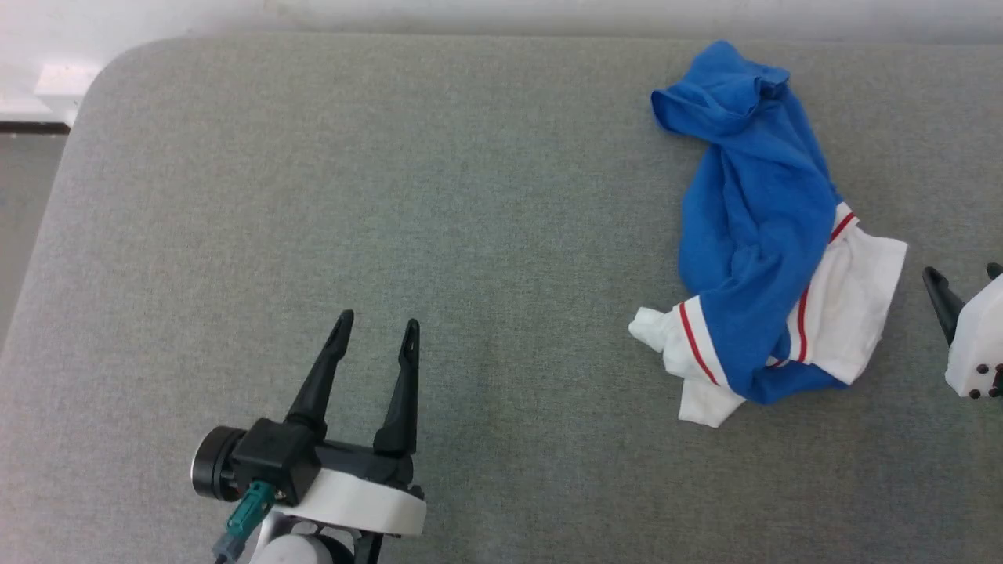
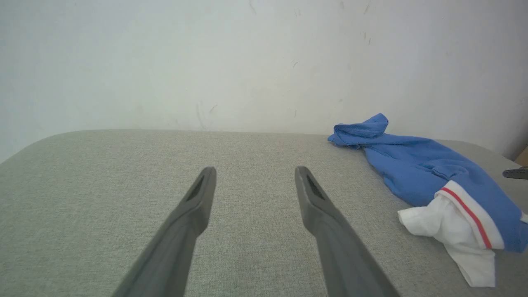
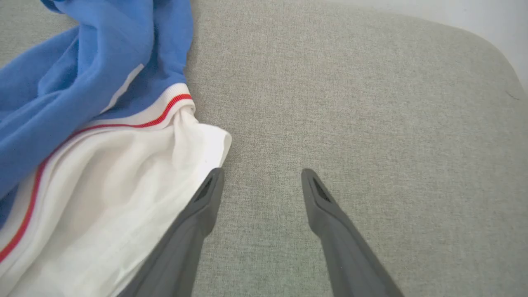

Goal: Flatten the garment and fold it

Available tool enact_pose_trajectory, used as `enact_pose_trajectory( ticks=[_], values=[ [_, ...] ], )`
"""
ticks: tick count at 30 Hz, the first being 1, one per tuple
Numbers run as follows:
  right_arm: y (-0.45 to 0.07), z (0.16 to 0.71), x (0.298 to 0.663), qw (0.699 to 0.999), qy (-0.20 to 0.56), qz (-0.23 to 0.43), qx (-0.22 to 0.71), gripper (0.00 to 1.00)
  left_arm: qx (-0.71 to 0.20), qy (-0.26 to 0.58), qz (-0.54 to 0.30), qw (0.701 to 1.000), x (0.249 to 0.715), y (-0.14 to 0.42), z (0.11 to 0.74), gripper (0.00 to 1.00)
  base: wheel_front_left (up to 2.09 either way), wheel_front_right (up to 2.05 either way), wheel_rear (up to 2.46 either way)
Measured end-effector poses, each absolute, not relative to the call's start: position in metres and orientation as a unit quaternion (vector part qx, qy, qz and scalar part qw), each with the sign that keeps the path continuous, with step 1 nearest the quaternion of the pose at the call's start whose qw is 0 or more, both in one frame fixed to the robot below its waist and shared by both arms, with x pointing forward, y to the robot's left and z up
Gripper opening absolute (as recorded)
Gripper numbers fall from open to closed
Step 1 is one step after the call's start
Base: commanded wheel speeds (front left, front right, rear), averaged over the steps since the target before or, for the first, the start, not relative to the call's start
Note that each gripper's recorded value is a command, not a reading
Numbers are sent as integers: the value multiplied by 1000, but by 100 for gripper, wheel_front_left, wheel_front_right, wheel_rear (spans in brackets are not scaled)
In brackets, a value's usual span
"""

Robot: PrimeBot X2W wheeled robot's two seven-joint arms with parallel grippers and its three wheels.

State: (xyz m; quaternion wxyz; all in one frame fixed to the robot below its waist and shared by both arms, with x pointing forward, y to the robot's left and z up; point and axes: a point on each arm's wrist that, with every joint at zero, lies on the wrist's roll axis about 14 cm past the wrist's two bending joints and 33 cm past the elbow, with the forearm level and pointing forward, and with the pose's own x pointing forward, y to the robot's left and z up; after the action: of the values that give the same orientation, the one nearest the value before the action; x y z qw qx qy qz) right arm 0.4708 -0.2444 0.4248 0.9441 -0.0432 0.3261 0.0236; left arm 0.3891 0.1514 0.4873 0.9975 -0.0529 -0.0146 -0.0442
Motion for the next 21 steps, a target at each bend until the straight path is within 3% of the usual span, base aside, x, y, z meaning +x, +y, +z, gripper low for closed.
enact_pose_trajectory(
  ticks=[10, 11, 12, 13, 21],
  values=[
    [-210, 381, 483, 923, 379, 58, -32, 100, -43, 6, -25, 999, 392, 166, 473, 100, 0, 0, 0],
    [-208, 376, 483, 919, 389, 58, -27, 47, -42, 8, -23, 999, 392, 168, 472, 100, 0, 0, 0],
    [-208, 374, 484, 917, 394, 56, -26, 17, -41, 10, -21, 999, 392, 169, 471, 100, 0, 0, 0],
    [-208, 373, 486, 915, 398, 54, -27, 0, -40, 11, -19, 999, 392, 170, 470, 100, 0, 0, 0],
    [-192, 387, 493, 925, 371, 71, -35, 0, -39, 10, -14, 999, 389, 173, 472, 100, 0, 0, 0]
  ],
)
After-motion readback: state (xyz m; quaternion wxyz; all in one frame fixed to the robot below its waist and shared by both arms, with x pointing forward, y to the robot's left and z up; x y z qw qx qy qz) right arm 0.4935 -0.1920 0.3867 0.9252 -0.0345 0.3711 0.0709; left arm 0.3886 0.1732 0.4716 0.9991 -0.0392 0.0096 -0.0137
